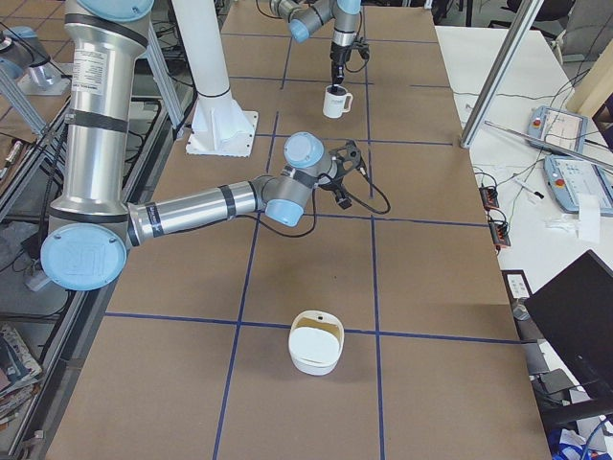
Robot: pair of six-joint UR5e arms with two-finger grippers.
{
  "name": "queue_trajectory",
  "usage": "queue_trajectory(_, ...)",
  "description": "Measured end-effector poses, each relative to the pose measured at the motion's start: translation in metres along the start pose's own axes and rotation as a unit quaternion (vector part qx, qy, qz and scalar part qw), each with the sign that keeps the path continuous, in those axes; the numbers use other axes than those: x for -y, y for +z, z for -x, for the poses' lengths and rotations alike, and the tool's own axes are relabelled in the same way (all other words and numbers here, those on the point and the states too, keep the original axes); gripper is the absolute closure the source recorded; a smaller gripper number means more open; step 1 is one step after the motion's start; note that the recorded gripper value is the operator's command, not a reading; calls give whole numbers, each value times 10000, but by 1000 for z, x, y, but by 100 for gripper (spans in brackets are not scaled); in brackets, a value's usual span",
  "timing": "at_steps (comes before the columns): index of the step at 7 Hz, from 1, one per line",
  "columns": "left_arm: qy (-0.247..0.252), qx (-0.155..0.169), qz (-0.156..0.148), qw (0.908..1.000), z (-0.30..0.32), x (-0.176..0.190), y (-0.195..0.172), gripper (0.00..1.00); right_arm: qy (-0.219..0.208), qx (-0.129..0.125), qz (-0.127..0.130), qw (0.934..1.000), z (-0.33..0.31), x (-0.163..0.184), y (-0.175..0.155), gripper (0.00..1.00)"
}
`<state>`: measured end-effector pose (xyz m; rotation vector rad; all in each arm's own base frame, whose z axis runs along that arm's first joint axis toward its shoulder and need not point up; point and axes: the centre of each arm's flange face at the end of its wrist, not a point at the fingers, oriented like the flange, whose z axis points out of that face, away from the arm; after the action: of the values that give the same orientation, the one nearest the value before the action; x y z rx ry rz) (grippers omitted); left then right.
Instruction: Left arm hands cup to right arm to dump lemon
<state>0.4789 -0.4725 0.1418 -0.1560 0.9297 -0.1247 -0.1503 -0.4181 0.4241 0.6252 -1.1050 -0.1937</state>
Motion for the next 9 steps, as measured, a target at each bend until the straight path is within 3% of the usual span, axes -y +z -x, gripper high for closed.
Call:
queue_trajectory(2, 16, 63, -27, 10000, -33, -1, 10, 100, -200, 233, -382, 9988, 46, 20, 9, 0)
queue_trajectory(4, -447, 45, -20, 9990, -70, 4, 7, 100, -344, 267, -758, 9962, 85, 29, 18, 1)
queue_trajectory(7, -1337, -29, -23, 9910, -120, 7, -8, 100, -550, -7, -1445, 9880, 151, 10, 54, 1)
queue_trajectory(9, -1703, -65, -24, 9854, -148, 7, -18, 100, -646, -458, -2021, 9762, 202, -30, 93, 1)
